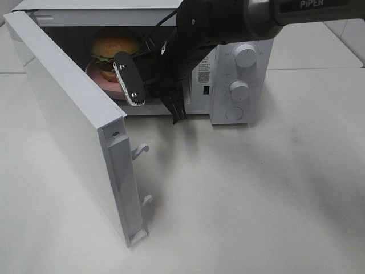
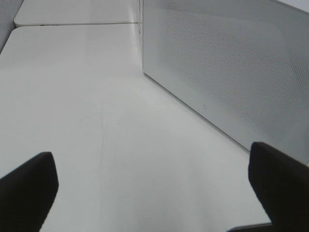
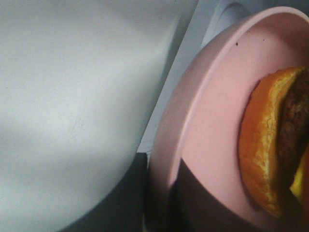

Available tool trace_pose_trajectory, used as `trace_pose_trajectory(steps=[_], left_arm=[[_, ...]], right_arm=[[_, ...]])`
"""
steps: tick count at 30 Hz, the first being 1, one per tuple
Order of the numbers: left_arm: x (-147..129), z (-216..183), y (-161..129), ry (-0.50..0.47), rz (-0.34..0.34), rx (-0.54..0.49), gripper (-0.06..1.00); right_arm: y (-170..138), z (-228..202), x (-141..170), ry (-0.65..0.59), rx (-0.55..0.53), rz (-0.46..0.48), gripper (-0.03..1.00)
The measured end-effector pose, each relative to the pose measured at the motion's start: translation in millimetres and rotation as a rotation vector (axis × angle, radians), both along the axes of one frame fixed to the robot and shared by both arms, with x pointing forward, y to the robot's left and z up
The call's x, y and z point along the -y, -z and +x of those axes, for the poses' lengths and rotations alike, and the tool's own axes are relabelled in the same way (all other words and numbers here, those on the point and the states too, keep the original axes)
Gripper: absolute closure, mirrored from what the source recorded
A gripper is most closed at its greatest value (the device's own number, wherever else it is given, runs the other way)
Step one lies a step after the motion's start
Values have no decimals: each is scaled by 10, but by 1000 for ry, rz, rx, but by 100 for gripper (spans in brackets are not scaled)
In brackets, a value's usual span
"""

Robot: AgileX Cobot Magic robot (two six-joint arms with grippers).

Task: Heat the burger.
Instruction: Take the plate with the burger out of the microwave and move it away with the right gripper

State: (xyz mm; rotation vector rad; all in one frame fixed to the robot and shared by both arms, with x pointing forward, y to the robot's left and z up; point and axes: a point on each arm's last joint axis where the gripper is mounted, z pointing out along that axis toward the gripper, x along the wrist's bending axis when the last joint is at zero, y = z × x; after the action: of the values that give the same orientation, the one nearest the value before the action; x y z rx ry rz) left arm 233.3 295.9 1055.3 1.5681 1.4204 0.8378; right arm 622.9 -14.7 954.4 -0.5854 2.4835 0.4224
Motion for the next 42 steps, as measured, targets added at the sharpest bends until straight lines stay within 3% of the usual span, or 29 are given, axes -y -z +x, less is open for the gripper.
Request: trace_pose_trajectory(steps=[27, 42], left_arm=[[0, 0, 0, 0, 0, 0, -5], [0, 0, 0, 0, 0, 0, -5]], right_arm=[[-80, -523, 340, -28, 24, -15, 87], [-108, -968, 674, -32, 16, -39, 87]])
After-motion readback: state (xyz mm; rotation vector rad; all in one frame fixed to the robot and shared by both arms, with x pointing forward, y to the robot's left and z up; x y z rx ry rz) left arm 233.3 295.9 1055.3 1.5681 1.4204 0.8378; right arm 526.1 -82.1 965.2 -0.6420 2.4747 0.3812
